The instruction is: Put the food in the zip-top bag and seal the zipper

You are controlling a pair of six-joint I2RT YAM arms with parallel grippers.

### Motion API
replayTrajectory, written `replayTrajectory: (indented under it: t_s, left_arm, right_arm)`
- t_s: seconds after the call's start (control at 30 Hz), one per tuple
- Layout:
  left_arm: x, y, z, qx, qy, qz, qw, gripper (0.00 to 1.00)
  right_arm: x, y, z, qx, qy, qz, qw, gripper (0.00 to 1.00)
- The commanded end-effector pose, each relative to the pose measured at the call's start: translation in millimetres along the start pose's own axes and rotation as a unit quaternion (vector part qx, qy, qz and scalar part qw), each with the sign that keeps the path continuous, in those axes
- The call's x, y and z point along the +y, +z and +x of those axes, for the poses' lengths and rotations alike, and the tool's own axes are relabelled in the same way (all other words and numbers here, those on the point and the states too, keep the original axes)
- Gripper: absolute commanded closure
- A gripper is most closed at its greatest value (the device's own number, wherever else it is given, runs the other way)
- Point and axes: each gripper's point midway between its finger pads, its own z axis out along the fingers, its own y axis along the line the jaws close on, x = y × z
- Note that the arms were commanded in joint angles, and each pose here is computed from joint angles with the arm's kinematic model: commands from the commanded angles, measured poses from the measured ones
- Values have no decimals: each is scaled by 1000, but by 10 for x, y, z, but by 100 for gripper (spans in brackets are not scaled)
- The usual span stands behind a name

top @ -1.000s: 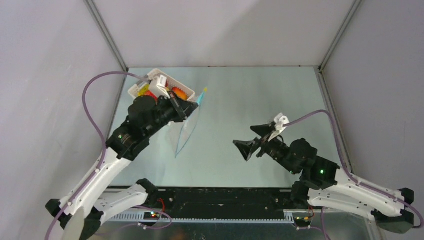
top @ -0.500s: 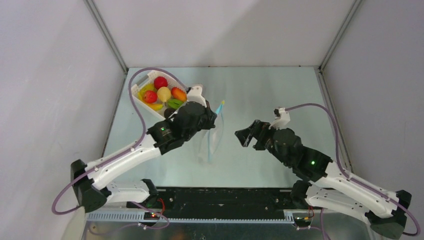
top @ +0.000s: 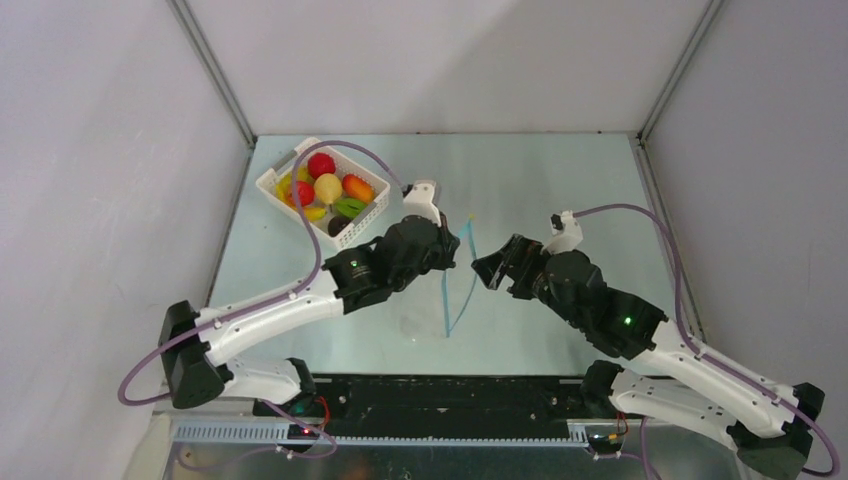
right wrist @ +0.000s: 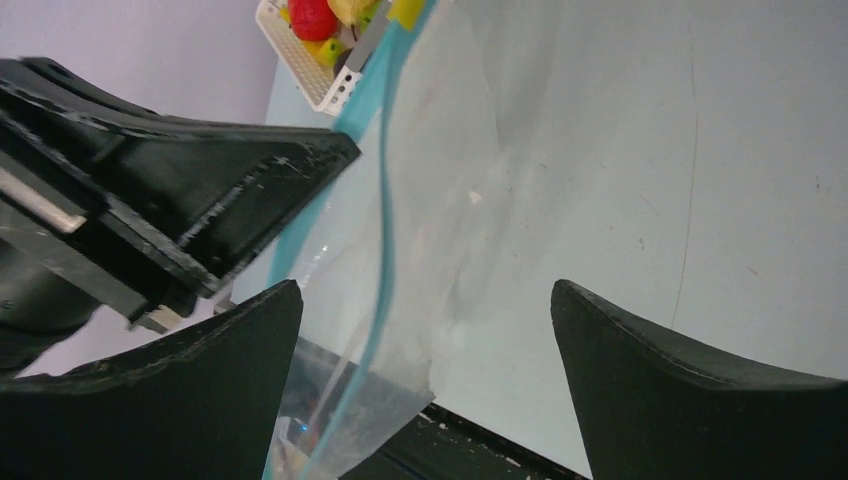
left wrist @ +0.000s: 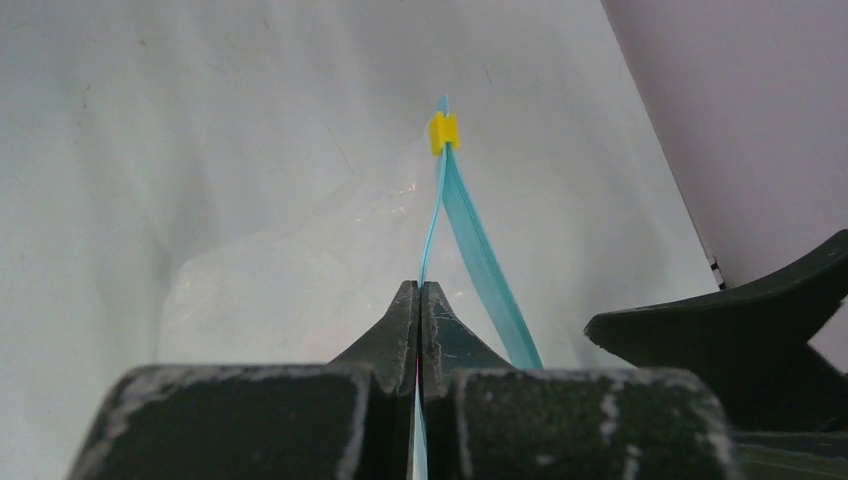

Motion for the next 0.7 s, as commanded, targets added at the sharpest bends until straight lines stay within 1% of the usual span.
replayTrajectory:
  t_s: [0.0, 0.1, 0.17, 0.27, 0.33, 0.43, 0.57, 0.63, 0.67]
  left_arm:
    - [-234, 0, -199, -31, -13, 8, 999, 100]
    - [-270, 0, -207, -33, -6, 0, 999, 100]
    - [-325, -5, -228, -33, -3, 5, 999, 100]
    - [-296, -3, -233, -29, 6, -8, 1000, 100]
    - [-290, -18, -251, -31, 9, -10, 999, 100]
    - [-298, -40, -263, -33, 8, -6, 999, 100]
    - [-310, -56, -247, -30, 11, -4, 999, 100]
    - [-308, -57, -226, -27, 15, -4, 1000, 100]
    - [-308, -57, -209, -24, 17, -4, 1000, 100]
  right_arm:
    - [169, -157, -196, -16, 10, -27, 999, 1]
    - [134, -112, -126, -4, 6, -17, 1000, 1]
    - [55, -66, -42, 11, 3, 2, 1000, 1]
    - [-110, -23, 78, 31, -9, 39, 999, 1]
    - [-189, 0, 111, 34, -14, 58, 998, 1]
    - [-202, 43, 131, 37, -26, 62, 997, 4]
    - [-218, 115, 157, 39, -31, 69, 996, 14]
    - [-225, 155, 169, 39, -33, 72, 996, 21]
    - [-227, 176, 178, 40, -37, 73, 996, 29]
